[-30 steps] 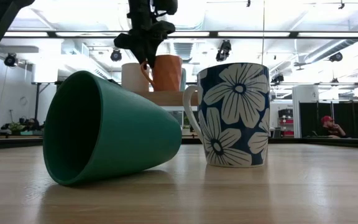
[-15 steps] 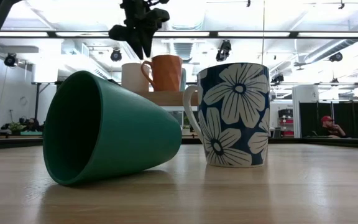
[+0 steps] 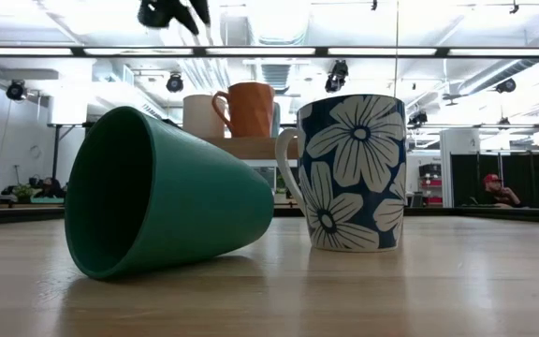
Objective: Stack small to large cups/mugs on shelf
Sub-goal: Put the dark green cup on the shelf
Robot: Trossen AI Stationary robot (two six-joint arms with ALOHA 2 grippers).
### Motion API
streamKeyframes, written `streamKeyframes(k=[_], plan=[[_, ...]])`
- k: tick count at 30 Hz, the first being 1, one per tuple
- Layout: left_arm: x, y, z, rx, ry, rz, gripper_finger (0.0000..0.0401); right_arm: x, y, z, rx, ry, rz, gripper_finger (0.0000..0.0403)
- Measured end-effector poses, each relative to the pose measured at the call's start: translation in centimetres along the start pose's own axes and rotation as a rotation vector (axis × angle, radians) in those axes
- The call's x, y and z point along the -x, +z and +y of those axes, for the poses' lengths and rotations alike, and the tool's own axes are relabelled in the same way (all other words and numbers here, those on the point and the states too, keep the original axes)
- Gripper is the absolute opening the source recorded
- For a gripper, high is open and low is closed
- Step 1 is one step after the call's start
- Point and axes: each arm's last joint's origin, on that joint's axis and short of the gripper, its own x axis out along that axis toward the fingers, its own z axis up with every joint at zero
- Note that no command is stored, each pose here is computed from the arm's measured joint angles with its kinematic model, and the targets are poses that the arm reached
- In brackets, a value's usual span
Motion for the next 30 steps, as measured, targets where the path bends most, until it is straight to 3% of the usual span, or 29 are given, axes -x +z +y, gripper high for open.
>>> streamKeyframes(k=[4,8,12,15,17,20,24,27,30], plan=[[3.3,-2.3,-0.4,-0.009,-0.077,-0.050,0.0109,-3.7,0.2,1.1,-0.038,0.267,0.160,0.0260],[4.9,-4.5,-1.4,-0.136,-0.159,-0.047,0.0109,-8.2,-0.5,3.4,-0.030,0.452,0.340,0.0260],[4.8,-6.5,-3.2,-0.424,-0.352,0.101,0.0109,-11.6,-1.6,5.8,0.006,0.546,0.465,0.0260],[4.4,-7.9,-4.5,-0.585,-0.485,0.213,0.0109,-14.9,-3.0,7.6,-0.033,0.515,0.584,0.0260],[4.2,-8.9,-4.9,-0.682,-0.519,0.261,0.0109,-17.6,-4.3,8.7,-0.083,0.466,0.673,0.0260],[3.9,-10.2,-4.8,-0.810,-0.443,0.298,0.0109,-21.4,-6.5,10.3,-0.146,0.393,0.790,0.0260],[3.8,-11.2,-4.3,-0.931,-0.272,0.190,0.0109,-25.8,-10.1,12.7,-0.176,0.314,0.928,0.0260],[4.1,-11.6,-3.3,-0.945,-0.156,0.122,0.0109,-28.1,-13.0,14.2,-0.156,0.261,1.034,0.0260],[3.7,-12.0,-2.6,-0.924,-0.116,0.131,0.0109,-29.4,-15.5,15.2,-0.122,0.204,1.137,0.0260]])
